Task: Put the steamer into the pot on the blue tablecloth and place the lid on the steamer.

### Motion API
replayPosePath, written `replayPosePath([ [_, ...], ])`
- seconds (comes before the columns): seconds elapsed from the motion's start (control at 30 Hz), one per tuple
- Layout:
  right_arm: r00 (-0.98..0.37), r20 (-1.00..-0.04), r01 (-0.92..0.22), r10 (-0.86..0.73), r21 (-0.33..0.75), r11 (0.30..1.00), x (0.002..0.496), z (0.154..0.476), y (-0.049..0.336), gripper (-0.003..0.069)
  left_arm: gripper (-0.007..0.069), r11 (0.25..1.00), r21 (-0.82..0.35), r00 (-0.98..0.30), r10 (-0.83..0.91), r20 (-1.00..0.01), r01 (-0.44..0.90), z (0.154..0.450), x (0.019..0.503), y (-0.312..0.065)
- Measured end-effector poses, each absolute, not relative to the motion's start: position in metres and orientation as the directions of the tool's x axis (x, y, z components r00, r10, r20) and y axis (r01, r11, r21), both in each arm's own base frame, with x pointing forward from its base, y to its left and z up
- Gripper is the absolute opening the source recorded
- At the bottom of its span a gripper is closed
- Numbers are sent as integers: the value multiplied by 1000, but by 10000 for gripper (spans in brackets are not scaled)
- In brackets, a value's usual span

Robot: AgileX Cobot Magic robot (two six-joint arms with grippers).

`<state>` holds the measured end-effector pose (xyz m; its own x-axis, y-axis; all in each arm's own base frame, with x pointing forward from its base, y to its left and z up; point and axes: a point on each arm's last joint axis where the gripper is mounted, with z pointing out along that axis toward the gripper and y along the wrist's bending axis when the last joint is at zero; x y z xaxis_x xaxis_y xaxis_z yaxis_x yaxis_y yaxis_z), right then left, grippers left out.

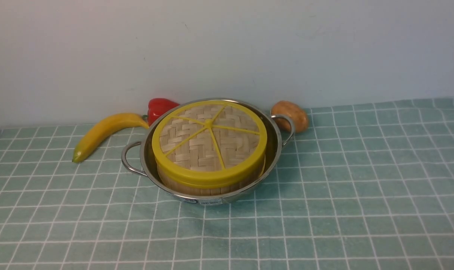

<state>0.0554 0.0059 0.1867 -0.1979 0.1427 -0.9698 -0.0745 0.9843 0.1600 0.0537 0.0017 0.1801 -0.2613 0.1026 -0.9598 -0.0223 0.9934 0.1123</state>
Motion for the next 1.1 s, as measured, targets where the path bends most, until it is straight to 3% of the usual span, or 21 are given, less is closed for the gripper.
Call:
replayPosePath([
  [0.37, -192, -978, -87, 82, 101, 991, 55, 187, 6, 240, 243, 993, 112, -261, 103, -960, -22, 180, 54, 2],
  [1.1, -193, -973, -79, 128, 145, 986, 55, 187, 6, 240, 243, 993, 112, -261, 103, -960, -22, 180, 54, 2],
])
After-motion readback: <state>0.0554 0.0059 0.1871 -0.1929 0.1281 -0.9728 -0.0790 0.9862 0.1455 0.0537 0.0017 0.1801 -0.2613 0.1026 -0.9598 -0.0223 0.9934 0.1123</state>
